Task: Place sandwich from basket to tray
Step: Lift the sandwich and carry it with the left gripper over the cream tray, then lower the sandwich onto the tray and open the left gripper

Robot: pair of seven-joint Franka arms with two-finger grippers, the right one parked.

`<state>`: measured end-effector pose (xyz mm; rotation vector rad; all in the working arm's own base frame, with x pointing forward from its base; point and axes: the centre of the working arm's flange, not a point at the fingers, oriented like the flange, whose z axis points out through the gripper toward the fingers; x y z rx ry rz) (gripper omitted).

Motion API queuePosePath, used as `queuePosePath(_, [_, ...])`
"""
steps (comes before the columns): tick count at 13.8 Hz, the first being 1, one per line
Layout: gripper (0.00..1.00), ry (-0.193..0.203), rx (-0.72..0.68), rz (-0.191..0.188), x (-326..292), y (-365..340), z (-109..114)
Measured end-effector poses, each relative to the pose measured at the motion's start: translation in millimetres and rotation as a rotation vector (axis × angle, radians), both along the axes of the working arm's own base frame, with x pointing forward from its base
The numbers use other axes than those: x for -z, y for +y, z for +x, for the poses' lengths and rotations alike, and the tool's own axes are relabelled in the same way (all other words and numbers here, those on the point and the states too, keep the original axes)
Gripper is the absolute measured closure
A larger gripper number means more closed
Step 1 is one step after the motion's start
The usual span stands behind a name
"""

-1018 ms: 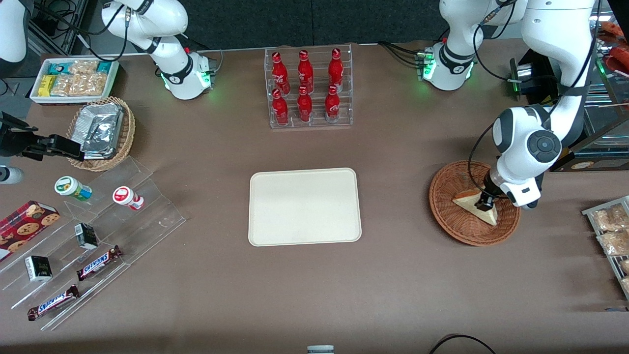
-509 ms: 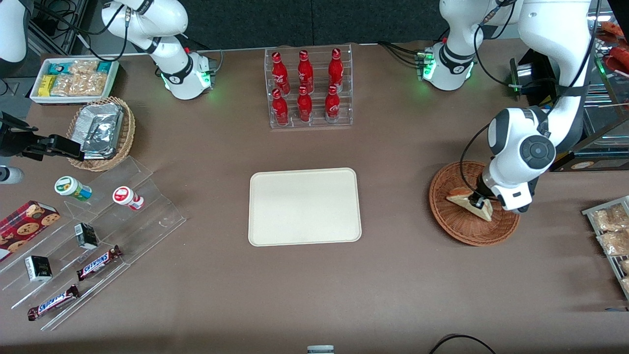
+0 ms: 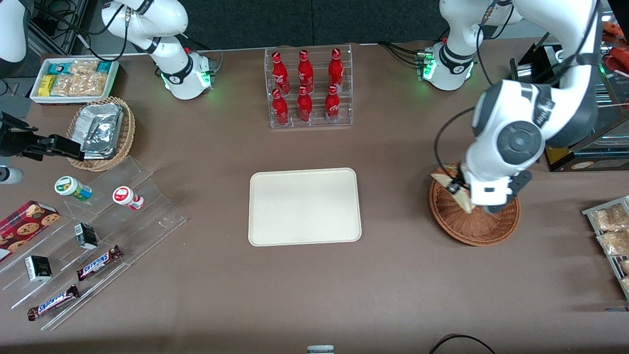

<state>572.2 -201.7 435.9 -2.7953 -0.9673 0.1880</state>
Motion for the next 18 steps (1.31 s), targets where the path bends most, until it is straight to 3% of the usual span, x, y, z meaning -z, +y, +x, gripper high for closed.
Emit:
queuePosePath(6, [0.84, -0.013, 0.262, -0.069, 42.2, -161.3, -26.3])
queuePosePath(9, [0.84, -0.072, 0.355, -0.139, 82.6, -232.3, -37.2])
queuePosePath(13, [0.84, -0.123, 0.429, -0.193, 116.6, -279.1, -53.8])
queuePosePath(16, [0.84, -0.151, 0.491, -0.169, 150.7, -288.3, -54.6])
queuePosePath(18, [0.84, -0.146, 0.518, -0.142, 177.6, -287.2, -53.5])
